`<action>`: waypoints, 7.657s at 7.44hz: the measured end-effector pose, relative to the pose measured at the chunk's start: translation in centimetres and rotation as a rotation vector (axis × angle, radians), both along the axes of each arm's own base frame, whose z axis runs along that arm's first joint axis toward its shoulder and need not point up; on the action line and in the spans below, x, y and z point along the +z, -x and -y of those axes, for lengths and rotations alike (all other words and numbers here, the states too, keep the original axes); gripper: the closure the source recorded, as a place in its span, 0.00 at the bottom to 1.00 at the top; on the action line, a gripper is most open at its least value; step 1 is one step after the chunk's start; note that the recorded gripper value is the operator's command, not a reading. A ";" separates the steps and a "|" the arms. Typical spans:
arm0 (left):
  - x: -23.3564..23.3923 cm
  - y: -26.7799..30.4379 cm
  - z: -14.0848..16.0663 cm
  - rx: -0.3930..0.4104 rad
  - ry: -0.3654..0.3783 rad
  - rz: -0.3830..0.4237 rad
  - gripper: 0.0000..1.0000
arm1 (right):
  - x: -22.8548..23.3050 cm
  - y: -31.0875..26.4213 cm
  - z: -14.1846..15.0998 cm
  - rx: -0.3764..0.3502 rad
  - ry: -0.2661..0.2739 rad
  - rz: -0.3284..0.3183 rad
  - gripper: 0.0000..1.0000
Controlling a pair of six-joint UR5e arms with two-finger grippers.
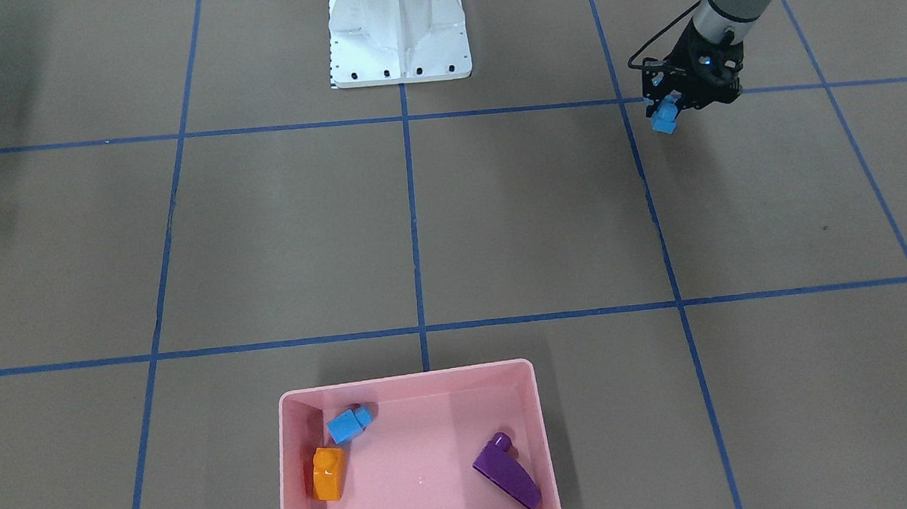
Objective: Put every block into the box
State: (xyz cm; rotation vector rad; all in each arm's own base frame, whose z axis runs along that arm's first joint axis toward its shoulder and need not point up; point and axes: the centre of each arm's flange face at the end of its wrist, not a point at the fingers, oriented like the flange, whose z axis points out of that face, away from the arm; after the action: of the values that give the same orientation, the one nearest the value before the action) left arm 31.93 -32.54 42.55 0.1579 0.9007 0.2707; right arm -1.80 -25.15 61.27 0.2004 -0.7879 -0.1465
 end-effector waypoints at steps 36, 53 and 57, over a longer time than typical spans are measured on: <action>-21.8 -5.8 28.8 -0.055 0.039 0.123 0.00 | 10.2 -3.0 -9.3 -0.074 0.050 -0.028 0.00; -0.8 16.1 22.8 0.180 -0.216 0.255 0.00 | 22.2 -4.1 -15.9 -0.436 0.119 -0.084 0.36; -1.1 16.1 22.6 0.181 -0.217 0.245 0.00 | 22.1 -3.8 -15.8 -0.452 0.128 -0.067 0.71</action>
State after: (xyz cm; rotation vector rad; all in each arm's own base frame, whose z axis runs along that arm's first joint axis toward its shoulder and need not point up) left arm 15.82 -55.12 41.49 0.2385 0.6418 0.5449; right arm 1.95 -9.34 83.39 -0.1065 -0.7630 -0.5249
